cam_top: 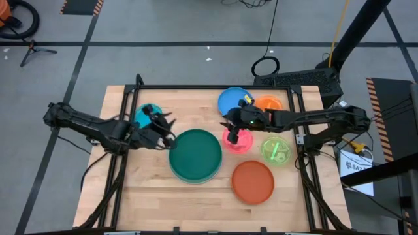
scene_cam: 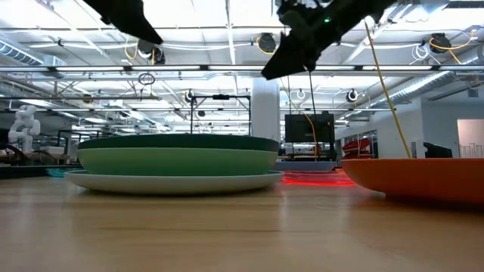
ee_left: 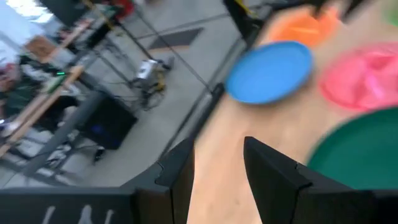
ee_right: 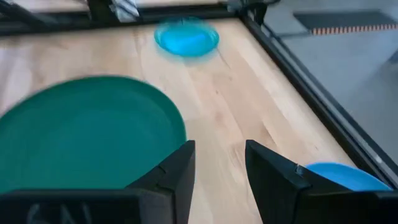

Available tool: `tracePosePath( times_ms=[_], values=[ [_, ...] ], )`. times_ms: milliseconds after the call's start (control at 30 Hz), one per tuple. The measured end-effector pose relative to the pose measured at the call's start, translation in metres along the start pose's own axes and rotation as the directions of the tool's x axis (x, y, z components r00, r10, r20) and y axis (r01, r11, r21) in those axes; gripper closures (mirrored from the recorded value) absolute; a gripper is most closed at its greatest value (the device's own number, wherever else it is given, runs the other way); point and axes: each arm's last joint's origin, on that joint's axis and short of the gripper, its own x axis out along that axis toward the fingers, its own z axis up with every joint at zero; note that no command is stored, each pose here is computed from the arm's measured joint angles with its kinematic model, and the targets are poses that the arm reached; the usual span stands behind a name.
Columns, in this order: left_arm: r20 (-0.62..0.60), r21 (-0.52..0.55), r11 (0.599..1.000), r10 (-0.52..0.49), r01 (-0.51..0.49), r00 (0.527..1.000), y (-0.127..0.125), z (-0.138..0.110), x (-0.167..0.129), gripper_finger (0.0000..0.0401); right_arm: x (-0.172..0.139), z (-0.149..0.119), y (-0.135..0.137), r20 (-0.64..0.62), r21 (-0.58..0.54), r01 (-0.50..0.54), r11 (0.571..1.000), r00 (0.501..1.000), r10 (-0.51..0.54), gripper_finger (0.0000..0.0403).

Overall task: Stack plastic plates
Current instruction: Stack the dark blue plate on top of the dark green plate

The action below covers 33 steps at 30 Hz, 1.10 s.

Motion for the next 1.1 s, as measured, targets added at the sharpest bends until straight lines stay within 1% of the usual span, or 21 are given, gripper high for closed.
tracePosePath(
  times_ms=[133,267,400,500,667,800,867,967,1100],
  values=[
    [0.038,-0.075,0.993,0.089,-0.086,0.995,0.022,-0.004,-0.013,0.0256,0.014,0.012,-0.003,-0.065,0.014,0.024,1.000,0.998,-0.023,0.0271],
    [0.032,-0.149,0.975,0.174,-0.167,0.984,0.036,-0.020,-0.021,0.0256,0.030,0.016,-0.006,-0.145,0.005,0.043,0.999,0.989,-0.042,0.0271],
    [0.000,-0.164,0.953,0.260,-0.256,0.966,0.043,-0.043,-0.024,0.0256,0.041,0.015,-0.013,-0.191,0.030,0.071,0.997,0.979,-0.064,0.0271],
    [-0.019,-0.175,0.935,0.310,-0.308,0.951,0.049,-0.049,-0.026,0.0256,0.051,0.012,-0.021,-0.217,0.077,0.106,0.991,0.972,-0.087,0.0271],
    [-0.024,-0.175,0.934,0.313,-0.312,0.949,0.052,-0.052,-0.028,0.0256,0.069,-0.001,-0.041,-0.287,0.132,0.162,0.978,0.951,-0.119,0.0271],
    [-0.026,-0.169,0.931,0.323,-0.322,0.946,0.053,-0.052,-0.027,0.0256,0.082,-0.011,-0.055,-0.344,0.188,0.158,0.969,0.935,-0.086,0.0271],
    [-0.026,-0.167,0.931,0.324,-0.323,0.946,0.053,-0.052,-0.027,0.0256,0.086,-0.013,-0.061,-0.371,0.200,0.174,0.964,0.924,-0.089,0.0271],
    [-0.026,-0.159,0.932,0.325,-0.324,0.946,0.053,-0.052,-0.027,0.0256,0.090,-0.015,-0.066,-0.414,0.208,0.197,0.958,0.905,-0.096,0.0271],
    [-0.025,-0.153,0.933,0.325,-0.325,0.945,0.053,-0.052,-0.027,0.0256,0.093,-0.015,-0.066,-0.417,0.214,0.200,0.956,0.904,-0.096,0.0271]
  ],
)
